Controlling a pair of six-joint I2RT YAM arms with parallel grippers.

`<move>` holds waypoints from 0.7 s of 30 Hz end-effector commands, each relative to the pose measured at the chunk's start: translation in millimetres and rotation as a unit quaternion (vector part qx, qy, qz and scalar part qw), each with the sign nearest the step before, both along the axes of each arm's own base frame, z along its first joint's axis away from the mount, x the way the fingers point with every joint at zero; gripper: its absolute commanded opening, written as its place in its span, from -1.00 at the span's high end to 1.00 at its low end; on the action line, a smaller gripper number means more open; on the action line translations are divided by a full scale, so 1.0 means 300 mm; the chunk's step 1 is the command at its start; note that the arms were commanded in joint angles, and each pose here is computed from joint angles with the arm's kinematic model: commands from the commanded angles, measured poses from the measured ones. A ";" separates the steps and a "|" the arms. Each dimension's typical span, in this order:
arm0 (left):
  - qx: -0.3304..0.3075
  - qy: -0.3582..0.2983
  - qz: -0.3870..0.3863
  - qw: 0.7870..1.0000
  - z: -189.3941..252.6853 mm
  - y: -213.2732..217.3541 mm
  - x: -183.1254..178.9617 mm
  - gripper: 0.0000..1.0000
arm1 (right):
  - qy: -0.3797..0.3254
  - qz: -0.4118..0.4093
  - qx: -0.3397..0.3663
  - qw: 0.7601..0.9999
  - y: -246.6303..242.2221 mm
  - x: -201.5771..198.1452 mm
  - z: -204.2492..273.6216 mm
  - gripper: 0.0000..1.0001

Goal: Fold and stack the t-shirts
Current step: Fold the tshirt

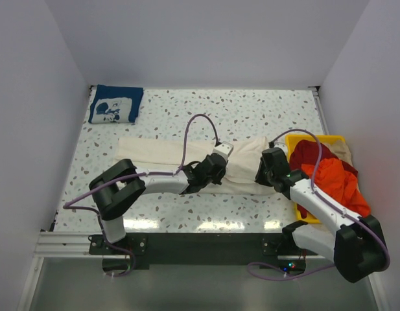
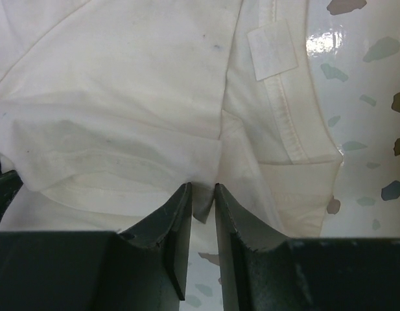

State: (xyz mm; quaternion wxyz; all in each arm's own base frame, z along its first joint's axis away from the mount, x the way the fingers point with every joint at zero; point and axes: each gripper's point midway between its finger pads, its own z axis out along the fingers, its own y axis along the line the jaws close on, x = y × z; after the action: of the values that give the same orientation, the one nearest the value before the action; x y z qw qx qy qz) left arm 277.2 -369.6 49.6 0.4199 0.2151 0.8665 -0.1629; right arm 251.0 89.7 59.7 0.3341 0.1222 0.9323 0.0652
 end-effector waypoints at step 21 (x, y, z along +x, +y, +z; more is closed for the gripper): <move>-0.050 -0.026 0.021 0.998 0.163 -0.009 0.014 1.00 | -0.035 0.009 0.044 0.998 0.023 -0.029 0.143 1.00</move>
State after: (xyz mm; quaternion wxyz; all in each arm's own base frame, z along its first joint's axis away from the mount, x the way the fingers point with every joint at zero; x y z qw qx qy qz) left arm 276.2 -367.9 62.4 0.4242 0.2052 0.8656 -0.1692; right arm 242.0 94.9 87.0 0.3541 0.1220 0.9214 0.1032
